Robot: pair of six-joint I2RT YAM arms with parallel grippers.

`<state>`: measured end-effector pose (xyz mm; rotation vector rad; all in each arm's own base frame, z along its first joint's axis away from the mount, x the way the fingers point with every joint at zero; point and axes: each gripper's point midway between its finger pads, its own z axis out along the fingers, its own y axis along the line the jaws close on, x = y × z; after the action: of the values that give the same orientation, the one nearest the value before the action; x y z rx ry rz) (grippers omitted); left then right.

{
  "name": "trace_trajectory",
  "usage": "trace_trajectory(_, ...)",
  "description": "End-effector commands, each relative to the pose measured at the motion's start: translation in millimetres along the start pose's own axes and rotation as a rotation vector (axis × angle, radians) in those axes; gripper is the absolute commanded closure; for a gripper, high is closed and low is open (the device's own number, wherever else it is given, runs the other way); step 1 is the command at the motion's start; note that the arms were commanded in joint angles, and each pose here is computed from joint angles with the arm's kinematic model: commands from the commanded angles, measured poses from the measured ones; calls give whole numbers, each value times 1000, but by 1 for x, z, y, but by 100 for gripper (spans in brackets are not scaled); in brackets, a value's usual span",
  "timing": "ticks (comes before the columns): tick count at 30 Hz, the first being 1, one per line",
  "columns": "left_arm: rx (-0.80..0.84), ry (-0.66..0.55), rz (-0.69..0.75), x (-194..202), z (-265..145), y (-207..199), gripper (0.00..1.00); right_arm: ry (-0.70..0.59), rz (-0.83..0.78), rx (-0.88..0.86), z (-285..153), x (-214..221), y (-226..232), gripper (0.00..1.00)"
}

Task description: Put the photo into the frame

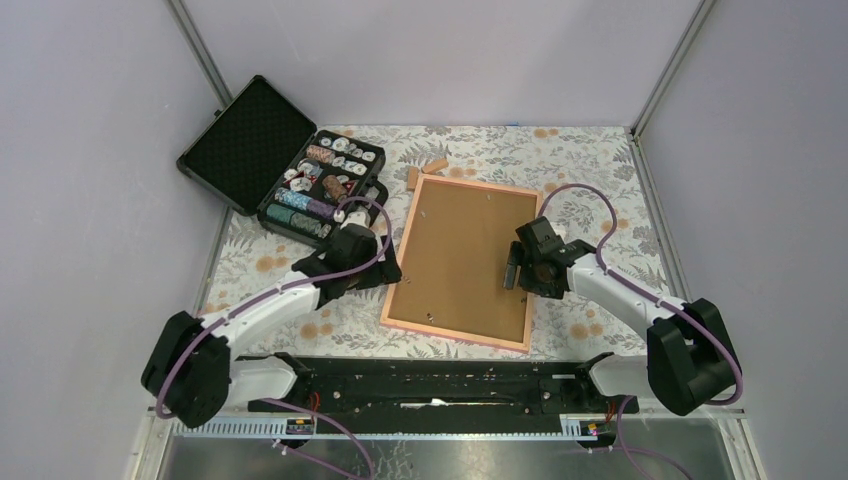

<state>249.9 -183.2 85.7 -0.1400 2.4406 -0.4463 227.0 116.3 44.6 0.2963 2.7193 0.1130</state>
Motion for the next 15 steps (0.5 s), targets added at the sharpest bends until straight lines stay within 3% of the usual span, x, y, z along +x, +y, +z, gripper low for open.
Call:
trace_trajectory(1, 100, 12, -61, 2, 18, -17, 9, -32, 6, 62, 5, 1, -13, 15)
trace_trajectory(6, 89, 68, -58, 21, 31, -10, 25, -21, 19, 72, 8, 6, -16, 15)
trace_trajectory(15, 209, 189, -29, 60, 36, -39, 32, -49, 32, 158, 24, -5, -28, 14)
